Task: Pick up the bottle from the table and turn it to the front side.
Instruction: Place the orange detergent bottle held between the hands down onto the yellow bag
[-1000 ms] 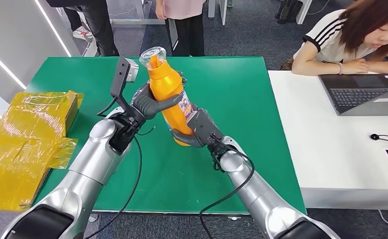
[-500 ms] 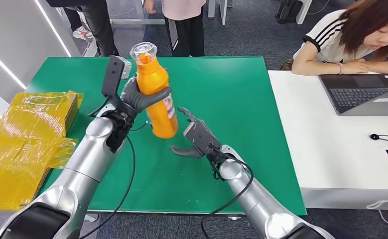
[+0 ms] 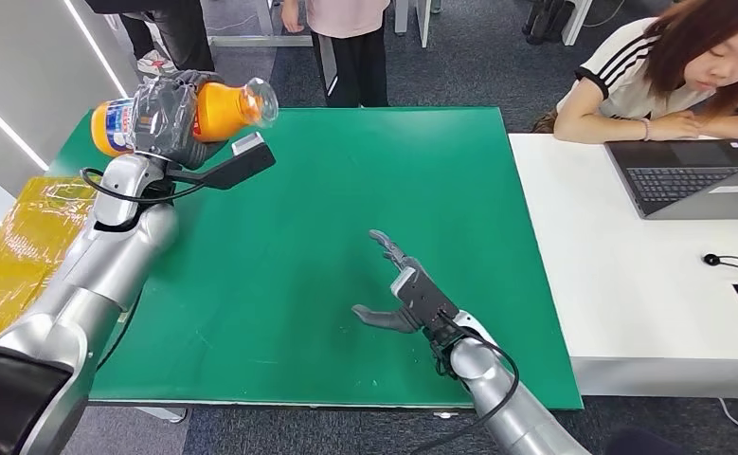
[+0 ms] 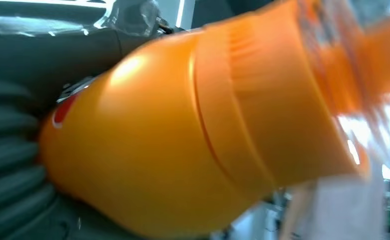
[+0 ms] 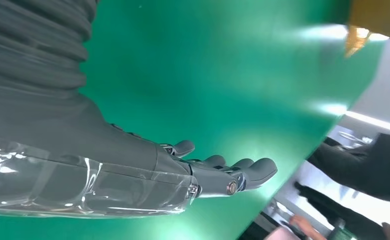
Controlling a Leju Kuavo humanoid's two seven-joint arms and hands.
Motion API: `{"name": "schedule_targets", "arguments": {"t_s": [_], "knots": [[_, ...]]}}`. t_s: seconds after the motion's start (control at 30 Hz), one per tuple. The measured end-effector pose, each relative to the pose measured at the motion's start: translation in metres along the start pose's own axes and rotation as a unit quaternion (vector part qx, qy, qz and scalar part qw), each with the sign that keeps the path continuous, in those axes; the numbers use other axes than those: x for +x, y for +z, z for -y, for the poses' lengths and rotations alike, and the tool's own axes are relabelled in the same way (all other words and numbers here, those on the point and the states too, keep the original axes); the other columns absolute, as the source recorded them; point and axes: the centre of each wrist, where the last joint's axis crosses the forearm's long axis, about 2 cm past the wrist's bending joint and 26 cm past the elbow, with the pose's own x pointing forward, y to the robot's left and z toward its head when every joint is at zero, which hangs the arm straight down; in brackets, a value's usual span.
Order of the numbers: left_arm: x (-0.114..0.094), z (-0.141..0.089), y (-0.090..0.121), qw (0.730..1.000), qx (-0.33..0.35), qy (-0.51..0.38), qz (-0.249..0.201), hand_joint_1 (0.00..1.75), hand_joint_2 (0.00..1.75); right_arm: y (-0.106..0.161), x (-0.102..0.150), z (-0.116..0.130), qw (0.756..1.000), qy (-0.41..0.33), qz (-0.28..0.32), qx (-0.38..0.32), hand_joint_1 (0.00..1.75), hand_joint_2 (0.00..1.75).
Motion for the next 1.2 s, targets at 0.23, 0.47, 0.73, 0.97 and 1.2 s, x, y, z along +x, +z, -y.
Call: {"name": "schedule_targets", "arguments": {"t_s": [0.23, 0.47, 0.73, 0.97, 1.2], "knots": [[-0.043, 0.014, 0.067, 0.988, -0.082, -0.127, 0.019, 1.75, 1.75, 0.026, 0.012, 0.003, 0.998, -0.004, 0.047, -0.04, 0.0, 1.75], [-0.065, 0.028, 0.204, 0.963, -0.182, -0.199, 0.02, 1.75, 1.75, 0.065, 0.019, 0.008, 0.994, -0.007, 0.068, -0.087, 0.0, 1.75], [-0.042, 0.028, 0.296, 0.964, -0.212, -0.163, 0.015, 1.75, 1.75, 0.088, 0.024, 0.009, 0.99, 0.001, 0.084, -0.112, 0.0, 1.75], [-0.003, 0.045, 0.281, 0.971, -0.187, -0.141, 0.045, 1.75, 1.75, 0.074, 0.037, 0.009, 0.989, 0.02, 0.111, -0.094, 0.0, 1.75], [-0.006, 0.052, 0.227, 0.982, -0.141, -0.124, 0.027, 1.75, 1.75, 0.055, 0.053, 0.005, 0.988, 0.038, 0.131, -0.073, 0.0, 1.75]]}}
